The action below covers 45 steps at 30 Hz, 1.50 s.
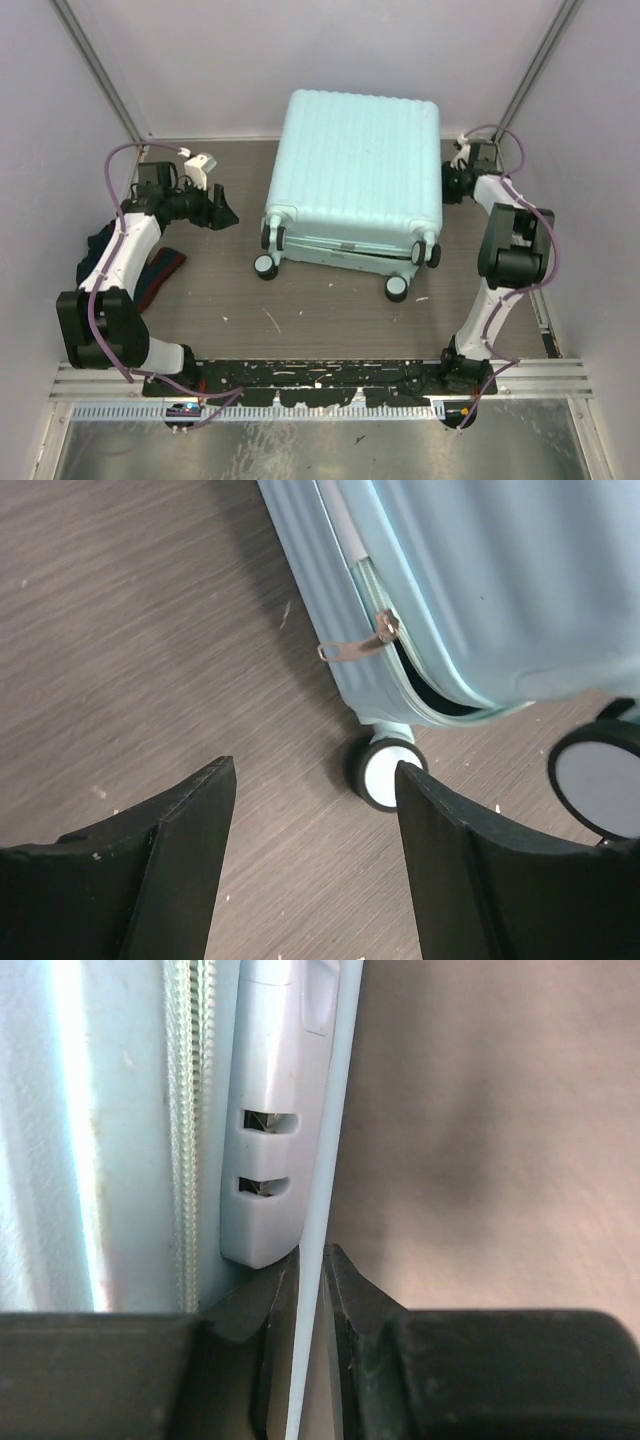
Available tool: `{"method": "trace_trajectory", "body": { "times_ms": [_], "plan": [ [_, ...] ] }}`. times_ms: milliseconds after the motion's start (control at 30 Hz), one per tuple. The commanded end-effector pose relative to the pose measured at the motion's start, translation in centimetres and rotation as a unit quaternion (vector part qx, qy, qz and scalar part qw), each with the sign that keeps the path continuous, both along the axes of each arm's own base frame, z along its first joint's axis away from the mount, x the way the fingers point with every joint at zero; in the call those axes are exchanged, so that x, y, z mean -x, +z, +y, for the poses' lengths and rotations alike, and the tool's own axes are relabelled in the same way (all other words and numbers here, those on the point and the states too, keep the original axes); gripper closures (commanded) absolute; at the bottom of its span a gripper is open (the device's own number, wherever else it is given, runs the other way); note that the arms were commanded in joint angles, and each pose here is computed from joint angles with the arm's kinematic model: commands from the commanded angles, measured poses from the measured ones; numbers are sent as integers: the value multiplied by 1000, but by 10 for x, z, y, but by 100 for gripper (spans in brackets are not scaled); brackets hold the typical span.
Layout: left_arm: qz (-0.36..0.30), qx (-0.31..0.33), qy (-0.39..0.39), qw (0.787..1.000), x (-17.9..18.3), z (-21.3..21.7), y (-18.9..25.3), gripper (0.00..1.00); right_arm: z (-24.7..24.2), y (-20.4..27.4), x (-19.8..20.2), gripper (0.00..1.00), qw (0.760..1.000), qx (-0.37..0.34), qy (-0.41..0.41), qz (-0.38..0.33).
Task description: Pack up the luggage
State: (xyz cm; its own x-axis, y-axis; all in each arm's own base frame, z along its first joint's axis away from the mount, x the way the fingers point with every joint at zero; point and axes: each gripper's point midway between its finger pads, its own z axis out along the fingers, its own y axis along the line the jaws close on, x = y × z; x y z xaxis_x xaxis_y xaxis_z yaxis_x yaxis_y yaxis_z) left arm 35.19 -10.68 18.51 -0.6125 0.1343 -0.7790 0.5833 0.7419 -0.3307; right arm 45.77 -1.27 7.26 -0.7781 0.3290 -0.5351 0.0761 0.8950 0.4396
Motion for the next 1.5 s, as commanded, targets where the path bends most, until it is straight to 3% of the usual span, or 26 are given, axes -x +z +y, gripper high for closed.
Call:
{"method": "trace_trajectory", "body": {
  "times_ms": [0,133,300,500,733,967,1300,1400,1467],
  "plan": [
    [-8,-17,51,999,0,23,1,33,131,60,-63,76,975,-86,168,-120],
    [0,-18,65,998,4,28,-3,32,149,97,-102,67,959,-84,203,-180],
    [-5,-27,57,998,4,31,-6,31,105,123,-102,47,962,-20,195,-190],
    [1,-23,53,998,1,31,-12,30,41,160,-53,26,969,53,176,-166],
    [-3,-33,57,998,-1,35,-17,29,48,203,34,3,971,64,190,-131],
    [-11,-43,44,998,5,35,-19,27,83,187,101,0,963,107,229,-89],
    [-27,-56,29,998,9,36,-16,27,105,139,117,0,944,207,255,-45],
    [-31,-63,22,997,12,36,-18,27,116,135,119,9,940,205,270,-41],
    [-31,-69,19,997,13,38,-21,28,123,136,121,20,936,204,282,-42]
  ]
}}
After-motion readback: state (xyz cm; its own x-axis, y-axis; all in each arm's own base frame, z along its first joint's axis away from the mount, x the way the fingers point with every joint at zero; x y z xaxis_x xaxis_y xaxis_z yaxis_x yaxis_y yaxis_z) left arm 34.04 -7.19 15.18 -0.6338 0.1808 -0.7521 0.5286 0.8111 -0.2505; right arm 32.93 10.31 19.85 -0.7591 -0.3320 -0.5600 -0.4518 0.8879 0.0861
